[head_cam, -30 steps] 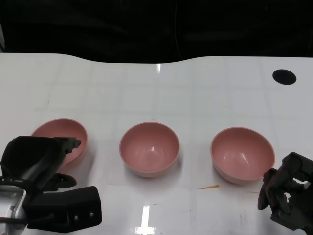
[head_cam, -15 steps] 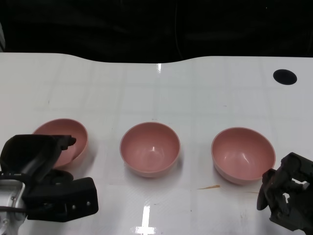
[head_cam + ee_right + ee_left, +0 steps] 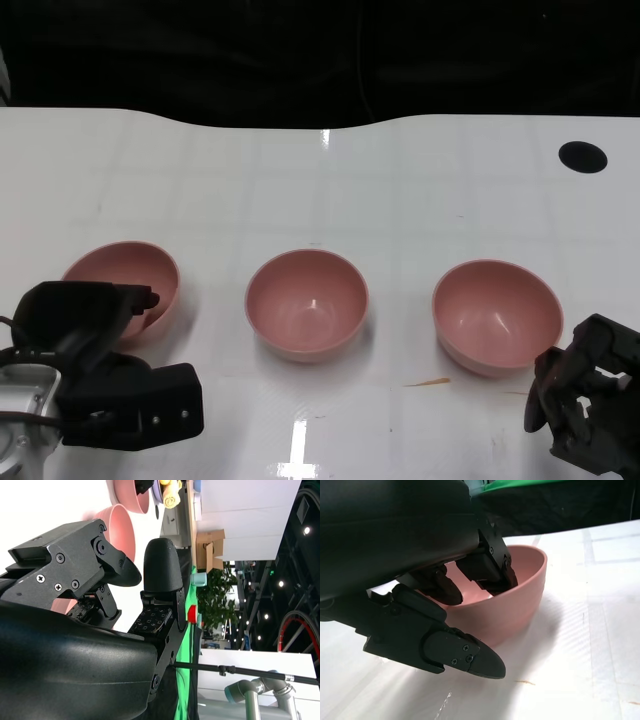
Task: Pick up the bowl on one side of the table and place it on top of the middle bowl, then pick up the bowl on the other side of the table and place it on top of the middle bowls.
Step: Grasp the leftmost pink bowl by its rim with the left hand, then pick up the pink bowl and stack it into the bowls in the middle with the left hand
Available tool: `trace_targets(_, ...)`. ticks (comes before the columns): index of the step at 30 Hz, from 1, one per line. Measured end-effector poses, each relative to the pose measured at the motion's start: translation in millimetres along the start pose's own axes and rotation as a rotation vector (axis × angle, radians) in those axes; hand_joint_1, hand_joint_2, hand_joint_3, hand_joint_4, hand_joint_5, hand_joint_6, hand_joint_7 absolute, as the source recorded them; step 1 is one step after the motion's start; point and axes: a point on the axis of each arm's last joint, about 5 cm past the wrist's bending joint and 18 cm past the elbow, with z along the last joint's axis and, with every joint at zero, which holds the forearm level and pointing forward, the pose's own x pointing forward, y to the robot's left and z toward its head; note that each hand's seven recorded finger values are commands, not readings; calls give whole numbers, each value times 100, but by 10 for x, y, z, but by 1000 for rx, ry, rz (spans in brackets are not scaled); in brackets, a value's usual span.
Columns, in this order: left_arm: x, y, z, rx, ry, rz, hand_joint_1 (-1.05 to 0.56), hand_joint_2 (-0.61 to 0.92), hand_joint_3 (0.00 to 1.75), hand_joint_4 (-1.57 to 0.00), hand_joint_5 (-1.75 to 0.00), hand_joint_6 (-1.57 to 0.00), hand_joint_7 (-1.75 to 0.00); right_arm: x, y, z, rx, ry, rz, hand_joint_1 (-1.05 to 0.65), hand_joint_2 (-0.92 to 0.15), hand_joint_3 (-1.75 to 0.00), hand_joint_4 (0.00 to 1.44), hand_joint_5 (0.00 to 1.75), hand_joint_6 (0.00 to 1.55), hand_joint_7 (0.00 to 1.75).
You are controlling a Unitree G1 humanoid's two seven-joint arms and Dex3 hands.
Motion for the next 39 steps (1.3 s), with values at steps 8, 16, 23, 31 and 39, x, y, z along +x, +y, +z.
trace_targets(8,45,-92,40,-33,14,-4,-45,92,2,-75,-2,-81,-3,-1,8,-6,0,1,-1,-2,-61,-110,93,166,88,139)
trace_targets(16,64,-141,39,-108,19,50,-13,90,0,-117,-13,-110,-6,0,17,0,-3,-6,-3,-2,-60,-110,92,168,87,141)
trace_targets(23,65,-116,60,-145,-9,128,-4,92,9,-73,-172,-56,-166,-1,23,5,-2,-6,-5,-3,-62,-108,92,169,86,142)
trace_targets(31,-11,-12,76,-199,-76,154,-1,92,18,-70,-175,-60,-161,-8,25,-1,-11,-6,-3,-2,-61,-108,94,169,86,144)
trace_targets(39,-62,297,141,-221,-149,293,2,92,15,-73,-175,-60,-169,-25,15,-52,-21,7,-3,-3,-62,-106,93,168,84,145)
